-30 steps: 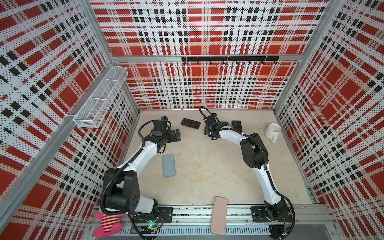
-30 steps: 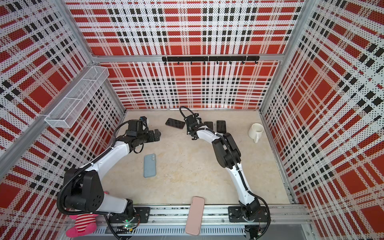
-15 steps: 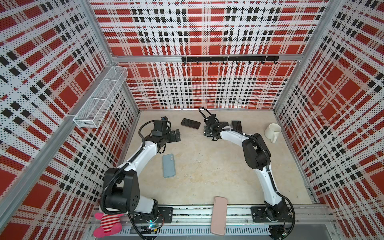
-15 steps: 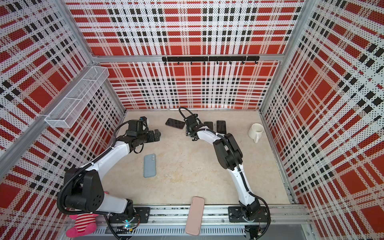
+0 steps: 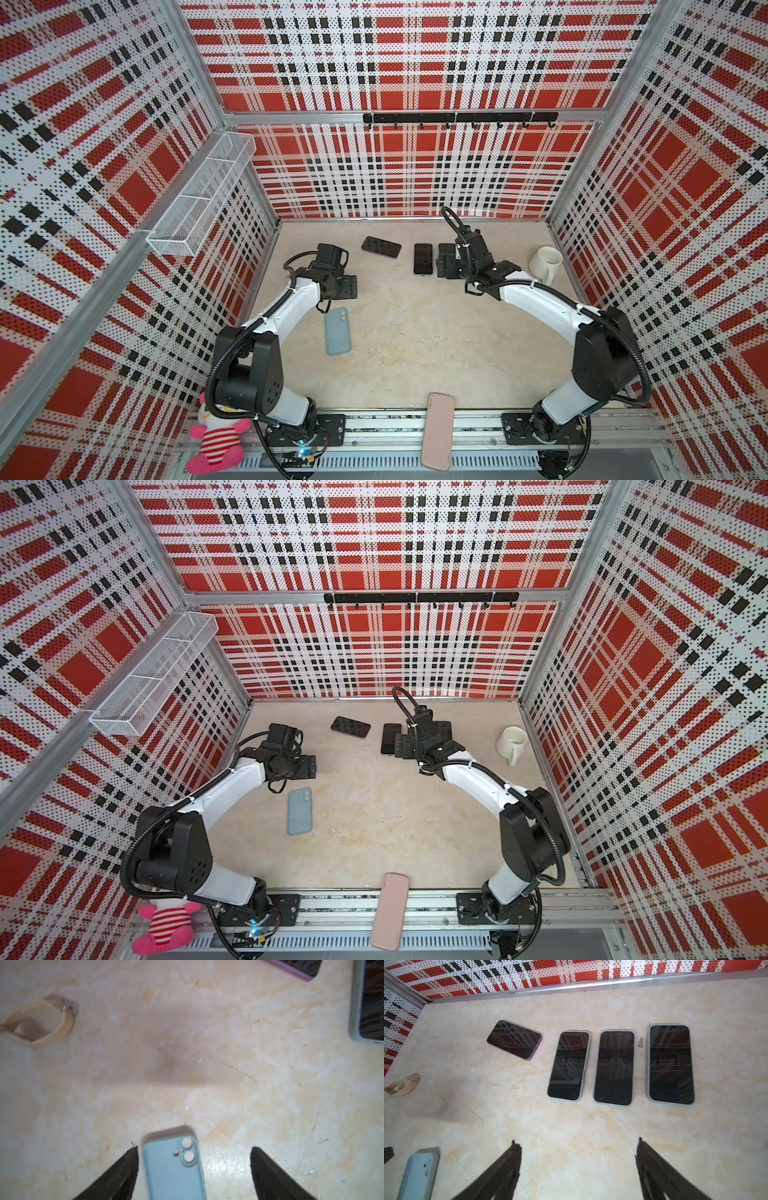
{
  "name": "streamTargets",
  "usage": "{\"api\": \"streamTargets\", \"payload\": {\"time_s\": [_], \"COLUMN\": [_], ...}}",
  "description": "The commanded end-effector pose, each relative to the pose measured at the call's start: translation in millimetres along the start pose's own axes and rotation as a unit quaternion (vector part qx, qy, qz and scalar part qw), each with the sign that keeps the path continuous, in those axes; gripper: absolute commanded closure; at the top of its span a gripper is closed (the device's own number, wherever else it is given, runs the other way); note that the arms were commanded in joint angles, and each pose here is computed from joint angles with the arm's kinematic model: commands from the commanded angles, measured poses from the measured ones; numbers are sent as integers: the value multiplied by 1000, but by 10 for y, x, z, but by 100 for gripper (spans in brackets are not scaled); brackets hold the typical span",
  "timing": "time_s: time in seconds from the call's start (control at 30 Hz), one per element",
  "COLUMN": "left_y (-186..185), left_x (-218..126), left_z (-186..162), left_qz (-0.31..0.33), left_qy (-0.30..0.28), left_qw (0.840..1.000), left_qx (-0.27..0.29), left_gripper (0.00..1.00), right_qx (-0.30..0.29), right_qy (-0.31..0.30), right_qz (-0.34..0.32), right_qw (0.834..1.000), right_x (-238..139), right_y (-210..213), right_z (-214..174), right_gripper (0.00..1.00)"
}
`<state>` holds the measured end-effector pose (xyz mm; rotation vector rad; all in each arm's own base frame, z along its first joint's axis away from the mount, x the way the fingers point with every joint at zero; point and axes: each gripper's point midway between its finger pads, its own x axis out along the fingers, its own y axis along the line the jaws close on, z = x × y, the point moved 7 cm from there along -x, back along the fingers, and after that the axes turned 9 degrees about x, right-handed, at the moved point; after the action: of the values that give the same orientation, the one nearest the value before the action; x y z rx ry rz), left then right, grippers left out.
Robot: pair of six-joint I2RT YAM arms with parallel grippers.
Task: Put the phone into the phone case
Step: 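Grasp the empty light-blue phone case with the left gripper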
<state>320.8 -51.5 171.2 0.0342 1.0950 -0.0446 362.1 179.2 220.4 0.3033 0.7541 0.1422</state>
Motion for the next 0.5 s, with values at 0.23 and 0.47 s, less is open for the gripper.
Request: {"api": "streamTargets", "payload": {"time_s": [0.23,0.47], "left_y": [200,265], "left_x": [-86,122], "left_z": [-932,-1070], "left_qz": [0,7], "left_qy": [90,107], "left_qw": [984,977], "left_qx": [-153,-184], "left_gripper": [24,43], "right_qx": [-10,-15], "right_qy": [20,25], "right_qz": [79,104], "right_qw": [997,994], "right_x": [-32,23], "right_y": [-91,-49], "right_z": [-53,-63], "right_gripper": [13,13]}}
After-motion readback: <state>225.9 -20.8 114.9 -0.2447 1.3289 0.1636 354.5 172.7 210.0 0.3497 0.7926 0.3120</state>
